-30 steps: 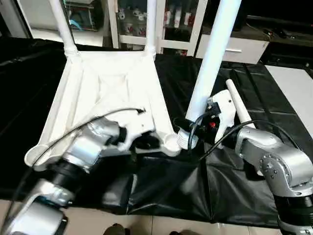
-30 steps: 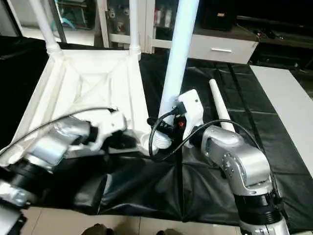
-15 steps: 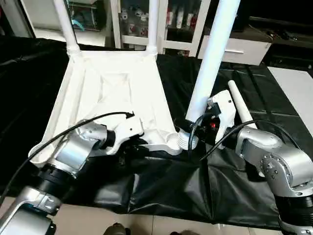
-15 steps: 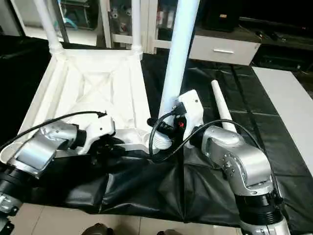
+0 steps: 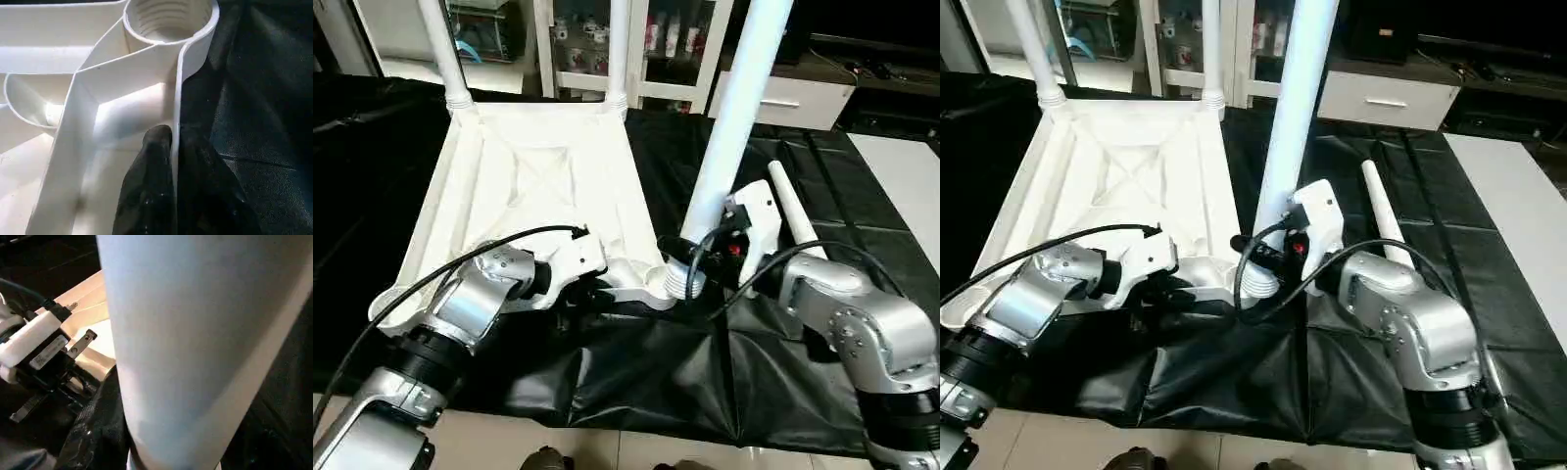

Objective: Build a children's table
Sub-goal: Pick table leg

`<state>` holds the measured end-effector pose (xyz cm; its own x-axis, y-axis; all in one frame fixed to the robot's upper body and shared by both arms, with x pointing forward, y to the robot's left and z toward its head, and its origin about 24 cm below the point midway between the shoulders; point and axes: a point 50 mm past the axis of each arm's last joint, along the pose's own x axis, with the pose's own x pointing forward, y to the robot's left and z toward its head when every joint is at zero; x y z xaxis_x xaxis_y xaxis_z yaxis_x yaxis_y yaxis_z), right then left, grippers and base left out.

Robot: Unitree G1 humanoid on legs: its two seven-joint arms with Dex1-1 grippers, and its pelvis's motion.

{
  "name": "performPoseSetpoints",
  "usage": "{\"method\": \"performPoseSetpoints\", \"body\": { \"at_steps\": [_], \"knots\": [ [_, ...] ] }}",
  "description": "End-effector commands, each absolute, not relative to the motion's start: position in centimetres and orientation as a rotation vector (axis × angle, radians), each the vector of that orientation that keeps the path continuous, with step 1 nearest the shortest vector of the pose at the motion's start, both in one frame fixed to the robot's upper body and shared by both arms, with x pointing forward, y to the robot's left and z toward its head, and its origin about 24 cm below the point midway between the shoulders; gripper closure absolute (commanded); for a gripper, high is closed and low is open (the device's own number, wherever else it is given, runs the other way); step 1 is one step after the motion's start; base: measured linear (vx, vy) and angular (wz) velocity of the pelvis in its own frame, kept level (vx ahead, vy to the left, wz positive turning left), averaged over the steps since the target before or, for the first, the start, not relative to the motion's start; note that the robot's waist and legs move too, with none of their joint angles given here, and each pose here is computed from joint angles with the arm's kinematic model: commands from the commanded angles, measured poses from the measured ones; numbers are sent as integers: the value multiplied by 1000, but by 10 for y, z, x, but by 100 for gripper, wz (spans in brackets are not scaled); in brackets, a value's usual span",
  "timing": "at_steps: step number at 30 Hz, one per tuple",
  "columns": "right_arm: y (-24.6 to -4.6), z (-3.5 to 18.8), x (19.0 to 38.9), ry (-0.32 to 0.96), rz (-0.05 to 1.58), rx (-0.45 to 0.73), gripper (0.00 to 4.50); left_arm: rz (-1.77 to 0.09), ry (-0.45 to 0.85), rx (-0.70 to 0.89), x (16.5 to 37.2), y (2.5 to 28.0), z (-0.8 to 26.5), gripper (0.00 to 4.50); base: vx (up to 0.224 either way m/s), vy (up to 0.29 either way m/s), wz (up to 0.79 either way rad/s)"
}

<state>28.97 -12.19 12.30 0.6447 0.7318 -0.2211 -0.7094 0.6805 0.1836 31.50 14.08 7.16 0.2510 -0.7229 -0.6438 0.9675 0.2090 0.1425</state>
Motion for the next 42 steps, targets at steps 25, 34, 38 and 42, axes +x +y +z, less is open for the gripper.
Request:
{"method": "performPoseSetpoints", "body": {
  "at_steps": [25,34,38,42],
  "knots": [
    [-107,103,311,345,847,43,262,-1304,554,596,309,136,65,450,0,0,0],
    [-116,87,312,352,777,87,262,-1302,552,595,309,136,66,450,0,0,0],
    [-120,82,309,348,756,107,262,-1299,549,594,309,136,66,450,0,0,0],
    [-123,71,299,337,731,170,262,-1292,545,593,310,137,67,450,0,0,0]
  ]
}}
